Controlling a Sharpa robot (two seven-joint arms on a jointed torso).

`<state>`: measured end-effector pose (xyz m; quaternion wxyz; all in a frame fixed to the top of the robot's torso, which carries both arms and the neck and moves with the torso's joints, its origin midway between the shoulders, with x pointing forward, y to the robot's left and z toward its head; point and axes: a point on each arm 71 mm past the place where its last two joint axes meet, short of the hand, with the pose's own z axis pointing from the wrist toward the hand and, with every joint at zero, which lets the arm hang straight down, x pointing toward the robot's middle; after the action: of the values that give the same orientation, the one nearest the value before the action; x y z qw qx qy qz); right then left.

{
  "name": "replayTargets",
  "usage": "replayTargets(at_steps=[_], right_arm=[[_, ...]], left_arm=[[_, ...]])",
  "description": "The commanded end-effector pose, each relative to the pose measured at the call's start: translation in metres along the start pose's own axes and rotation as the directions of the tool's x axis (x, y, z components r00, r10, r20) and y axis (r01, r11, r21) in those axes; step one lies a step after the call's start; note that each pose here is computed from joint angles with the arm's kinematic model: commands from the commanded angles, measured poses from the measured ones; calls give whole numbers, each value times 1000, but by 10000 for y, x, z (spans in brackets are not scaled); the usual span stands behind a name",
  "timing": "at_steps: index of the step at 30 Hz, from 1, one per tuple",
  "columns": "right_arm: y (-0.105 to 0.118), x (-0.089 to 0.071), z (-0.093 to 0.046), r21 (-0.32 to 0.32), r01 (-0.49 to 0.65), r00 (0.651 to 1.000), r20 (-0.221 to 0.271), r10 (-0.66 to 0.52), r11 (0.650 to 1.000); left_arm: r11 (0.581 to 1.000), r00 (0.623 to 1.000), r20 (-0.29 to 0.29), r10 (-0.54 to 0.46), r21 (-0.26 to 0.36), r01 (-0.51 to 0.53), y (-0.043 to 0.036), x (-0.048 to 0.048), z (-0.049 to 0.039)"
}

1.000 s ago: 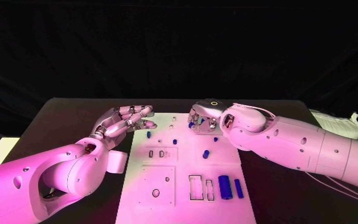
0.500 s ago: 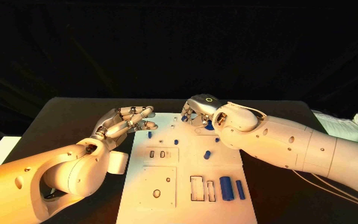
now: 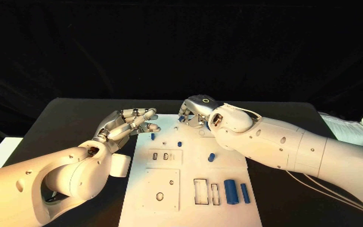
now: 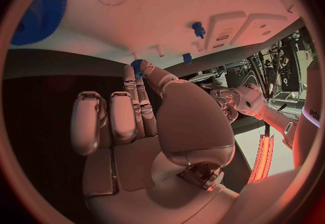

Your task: Assemble the parts on the task board

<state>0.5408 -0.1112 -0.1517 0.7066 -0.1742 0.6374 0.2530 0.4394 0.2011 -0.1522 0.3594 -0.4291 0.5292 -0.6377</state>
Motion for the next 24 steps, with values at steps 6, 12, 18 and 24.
replayTargets(at_steps=[6,12,18,24], right_arm=[[10,44,59,4,10,1000,-14,-10,1000],[-2,73,93,11,17,1000,-25,-17,1000],[-1,95,120,16,20,999,-39,-20,1000],[-5,114,136,23,20,999,-51,-19,1000]], left_arm=[[1000,1000,-23,-12,5,12,-9,31,5],[1000,1000,-24,-13,5,13,-10,32,4],[1000,1000,-25,-13,4,13,-9,35,5],[1000,1000,-25,-13,3,13,-10,34,4]])
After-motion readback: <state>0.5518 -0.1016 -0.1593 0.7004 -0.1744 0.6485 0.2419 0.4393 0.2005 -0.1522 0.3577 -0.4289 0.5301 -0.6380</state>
